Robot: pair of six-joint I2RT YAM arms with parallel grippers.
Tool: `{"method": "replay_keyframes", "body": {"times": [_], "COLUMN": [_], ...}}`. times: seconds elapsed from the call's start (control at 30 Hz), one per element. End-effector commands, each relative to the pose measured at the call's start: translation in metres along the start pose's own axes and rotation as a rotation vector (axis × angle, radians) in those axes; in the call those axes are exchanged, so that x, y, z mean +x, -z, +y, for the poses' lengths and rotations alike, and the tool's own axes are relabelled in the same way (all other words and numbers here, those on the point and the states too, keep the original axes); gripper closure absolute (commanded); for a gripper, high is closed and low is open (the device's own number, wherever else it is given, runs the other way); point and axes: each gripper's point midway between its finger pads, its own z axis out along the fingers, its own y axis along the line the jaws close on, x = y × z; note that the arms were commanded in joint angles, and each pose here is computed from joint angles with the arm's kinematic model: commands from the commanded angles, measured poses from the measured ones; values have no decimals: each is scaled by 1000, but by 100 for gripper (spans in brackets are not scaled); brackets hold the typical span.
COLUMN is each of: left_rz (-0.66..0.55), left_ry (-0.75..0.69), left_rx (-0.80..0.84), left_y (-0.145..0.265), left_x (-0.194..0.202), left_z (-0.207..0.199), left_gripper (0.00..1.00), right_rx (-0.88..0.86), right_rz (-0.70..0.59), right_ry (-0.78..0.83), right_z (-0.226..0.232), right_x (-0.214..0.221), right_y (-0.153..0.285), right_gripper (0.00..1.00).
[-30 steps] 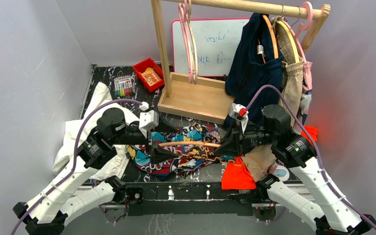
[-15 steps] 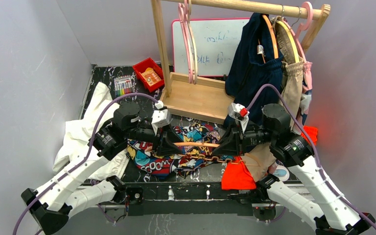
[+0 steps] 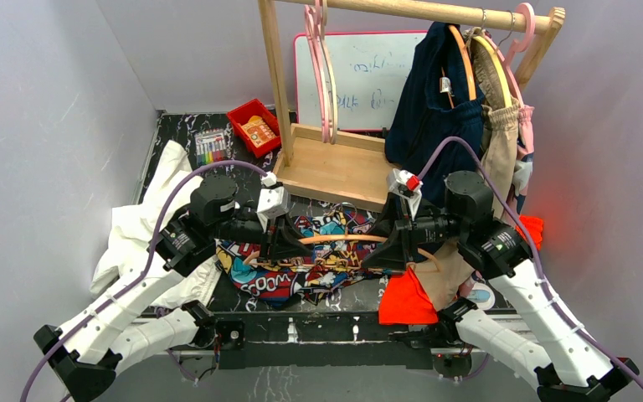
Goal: Place the shorts on the hanger
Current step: Hang the shorts on the hanger.
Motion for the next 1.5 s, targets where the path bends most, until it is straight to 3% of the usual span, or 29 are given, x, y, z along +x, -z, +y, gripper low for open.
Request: {"method": "replay_keyframes", "body": {"times": [0.0, 0.13, 0.37, 0.53, 0.7, 0.93, 1.03, 1.13, 1.3, 1.4, 1.47], "left_rz": [-47, -52, -57, -67, -79, -93, -89, -89, -89, -91, -92], "left_ry": [-55, -59, -55, -64, -72, -76, -72, -70, -67, -67, -67], "left_rx": [-15, 5, 29, 23, 15, 5, 4, 2, -3, -4, -6], "left_y": [1, -1, -5, -5, -5, -6, -7, -8, -9, -9, -10], "left_x": [-18, -21, -25, -30, -34, -38, -37, -37, -38, -38, -39], "left_z": [3, 2, 2, 3, 5, 8, 9, 10, 12, 13, 14], "left_gripper": [100, 100, 100, 100, 100, 100, 100, 100, 100, 100, 100], "right_rx": [-34, -40, -32, -39, -37, -44, -48, -47, -49, -42, -43], "right_rz": [-55, -80, -123, -122, -115, -102, -101, -100, -91, -83, -81], "right_ry": [69, 65, 53, 29, 12, -3, -3, -4, -15, -27, -28], "right_z": [15, 14, 4, -1, -4, -6, -5, -5, -6, -9, -9], "right_x": [-32, -43, -59, -61, -59, -55, -55, -54, -50, -47, -47], "right_y": [2, 0, -7, -11, -14, -17, -17, -18, -19, -21, -21], "right_gripper": [29, 26, 29, 42, 46, 73, 79, 79, 63, 64, 71]}}
